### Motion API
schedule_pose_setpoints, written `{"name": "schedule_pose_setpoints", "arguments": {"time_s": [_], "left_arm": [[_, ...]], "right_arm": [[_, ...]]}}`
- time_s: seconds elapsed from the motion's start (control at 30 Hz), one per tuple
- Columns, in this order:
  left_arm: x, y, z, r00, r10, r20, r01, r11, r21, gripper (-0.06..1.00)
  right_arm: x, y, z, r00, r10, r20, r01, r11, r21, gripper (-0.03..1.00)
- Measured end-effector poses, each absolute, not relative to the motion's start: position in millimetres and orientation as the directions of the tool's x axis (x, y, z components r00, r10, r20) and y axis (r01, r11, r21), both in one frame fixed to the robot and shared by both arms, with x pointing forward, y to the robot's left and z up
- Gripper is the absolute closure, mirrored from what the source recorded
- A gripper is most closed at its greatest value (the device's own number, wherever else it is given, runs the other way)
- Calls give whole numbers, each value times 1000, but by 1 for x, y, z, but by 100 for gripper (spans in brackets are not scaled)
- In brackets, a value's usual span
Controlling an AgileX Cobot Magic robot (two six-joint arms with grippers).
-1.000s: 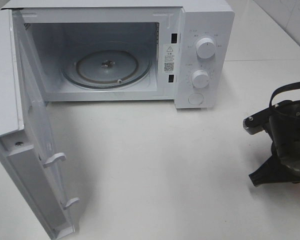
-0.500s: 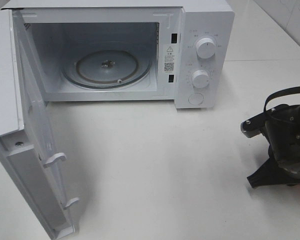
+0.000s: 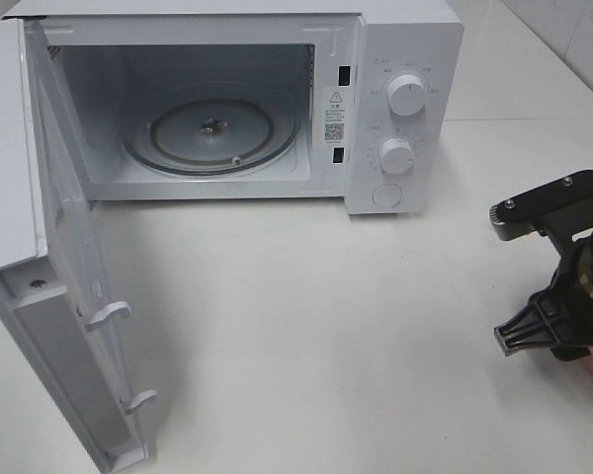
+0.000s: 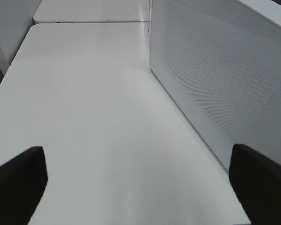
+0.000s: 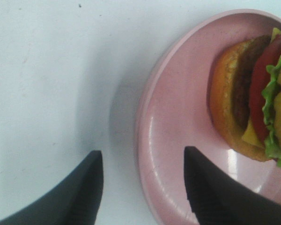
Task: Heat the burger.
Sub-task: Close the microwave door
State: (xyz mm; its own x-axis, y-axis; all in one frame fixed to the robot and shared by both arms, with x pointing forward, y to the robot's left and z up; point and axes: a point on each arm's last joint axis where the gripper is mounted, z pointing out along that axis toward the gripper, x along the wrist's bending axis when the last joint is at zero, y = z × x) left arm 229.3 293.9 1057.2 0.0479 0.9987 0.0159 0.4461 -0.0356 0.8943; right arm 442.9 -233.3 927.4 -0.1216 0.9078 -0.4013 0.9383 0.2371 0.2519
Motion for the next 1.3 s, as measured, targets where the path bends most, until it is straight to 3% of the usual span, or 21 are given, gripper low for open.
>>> {"name": "schedule_pose_setpoints", "arguments": {"time_s": [0.3,0.37,0.73,1.3], "left_arm": [[229,294,1057,48,999,16,446,-36,894,-3],[229,294,1057,48,999,16,446,-36,894,-3],[229,294,1057,48,999,16,446,-36,894,-3],[229,294,1057,48,999,16,446,-36,894,-3]], "right_arm": [[419,-227,962,-253,940,-228,911,311,270,22],[405,-228,984,-319,933,-167,881,357,311,16],[358,-247,1054,-370,924,-100,821,375,430,16],[286,-285,1081,-392,917,-80,726,361,586,20]]}}
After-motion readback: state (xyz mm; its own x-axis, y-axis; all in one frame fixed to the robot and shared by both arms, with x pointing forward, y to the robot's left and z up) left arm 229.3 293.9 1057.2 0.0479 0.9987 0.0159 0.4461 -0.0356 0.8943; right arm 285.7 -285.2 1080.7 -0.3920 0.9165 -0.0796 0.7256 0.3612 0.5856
